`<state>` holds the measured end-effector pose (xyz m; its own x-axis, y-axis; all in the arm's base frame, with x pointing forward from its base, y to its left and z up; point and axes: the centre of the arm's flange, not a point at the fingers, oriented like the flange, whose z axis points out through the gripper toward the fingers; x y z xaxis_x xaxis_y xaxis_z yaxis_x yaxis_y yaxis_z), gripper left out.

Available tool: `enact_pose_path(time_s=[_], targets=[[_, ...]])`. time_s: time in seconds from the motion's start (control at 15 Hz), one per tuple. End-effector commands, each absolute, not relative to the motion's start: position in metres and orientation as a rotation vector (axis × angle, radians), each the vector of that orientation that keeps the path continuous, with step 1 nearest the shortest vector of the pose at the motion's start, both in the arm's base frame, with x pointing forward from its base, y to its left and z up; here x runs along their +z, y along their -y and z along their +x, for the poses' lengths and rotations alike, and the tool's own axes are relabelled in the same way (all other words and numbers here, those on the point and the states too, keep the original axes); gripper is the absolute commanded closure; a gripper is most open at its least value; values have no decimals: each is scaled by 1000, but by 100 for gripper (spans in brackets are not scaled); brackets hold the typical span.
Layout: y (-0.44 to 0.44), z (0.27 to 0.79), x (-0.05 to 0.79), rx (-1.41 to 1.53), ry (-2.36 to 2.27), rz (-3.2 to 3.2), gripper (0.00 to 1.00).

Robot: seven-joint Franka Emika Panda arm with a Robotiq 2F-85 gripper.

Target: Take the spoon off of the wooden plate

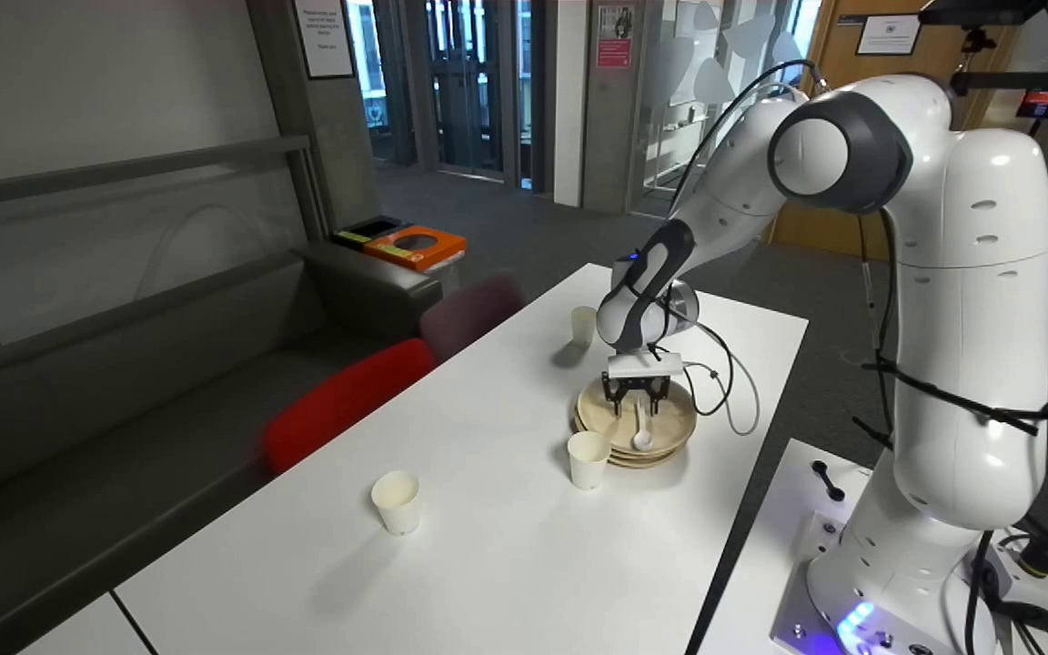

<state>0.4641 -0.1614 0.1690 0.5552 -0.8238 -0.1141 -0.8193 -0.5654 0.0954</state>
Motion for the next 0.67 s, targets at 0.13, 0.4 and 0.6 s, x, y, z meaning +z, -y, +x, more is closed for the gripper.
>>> enact_pose_path(time_s=[0.13,0.4,0.6], targets=[[163,458,173,-197,1448,2776,76],[163,458,174,-197,1447,2778,84],[163,458,175,-199,1447,2777,80]])
